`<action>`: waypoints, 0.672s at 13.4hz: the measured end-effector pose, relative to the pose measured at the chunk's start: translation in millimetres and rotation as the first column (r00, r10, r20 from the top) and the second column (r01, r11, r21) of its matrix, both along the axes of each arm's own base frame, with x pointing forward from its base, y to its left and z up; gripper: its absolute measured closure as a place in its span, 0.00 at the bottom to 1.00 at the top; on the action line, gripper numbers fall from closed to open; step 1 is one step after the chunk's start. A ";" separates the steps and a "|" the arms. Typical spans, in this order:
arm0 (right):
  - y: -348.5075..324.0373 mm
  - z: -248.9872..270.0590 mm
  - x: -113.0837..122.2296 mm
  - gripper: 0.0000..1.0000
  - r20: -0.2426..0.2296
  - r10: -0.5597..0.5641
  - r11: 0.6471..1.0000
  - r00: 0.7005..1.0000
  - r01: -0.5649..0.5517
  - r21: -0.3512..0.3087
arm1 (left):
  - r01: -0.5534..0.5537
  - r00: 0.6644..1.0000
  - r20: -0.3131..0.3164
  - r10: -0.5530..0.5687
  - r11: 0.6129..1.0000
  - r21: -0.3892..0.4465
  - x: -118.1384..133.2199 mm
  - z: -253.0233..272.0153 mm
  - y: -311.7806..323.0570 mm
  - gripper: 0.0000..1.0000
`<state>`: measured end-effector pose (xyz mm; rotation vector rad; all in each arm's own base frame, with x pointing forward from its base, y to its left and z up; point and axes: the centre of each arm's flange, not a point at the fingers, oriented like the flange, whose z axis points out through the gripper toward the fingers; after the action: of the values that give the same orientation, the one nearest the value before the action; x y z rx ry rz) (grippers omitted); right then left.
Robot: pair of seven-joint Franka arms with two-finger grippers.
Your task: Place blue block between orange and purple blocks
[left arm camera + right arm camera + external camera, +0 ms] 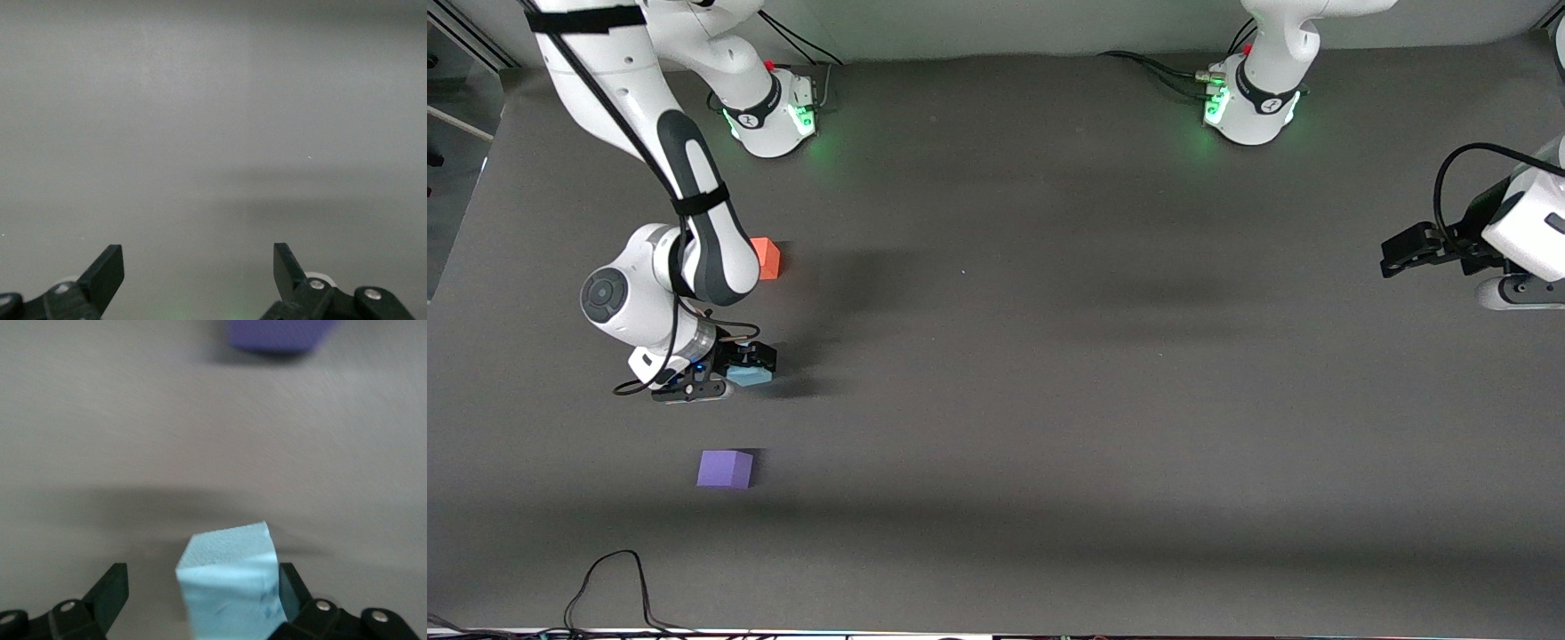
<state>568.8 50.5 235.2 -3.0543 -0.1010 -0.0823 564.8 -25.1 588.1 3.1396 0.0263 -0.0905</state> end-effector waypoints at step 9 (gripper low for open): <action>-24.5 223.1 56.1 0.00 0.027 0.101 0.994 0.994 -0.102 0.035 | 0.000 1.000 0.000 0.000 1.000 0.000 0.0 0.0 -0.2 0.00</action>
<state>624.8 26.0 458.2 -3.0065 -0.2534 -0.1152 564.8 -25.3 588.1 3.1391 0.0261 -0.0906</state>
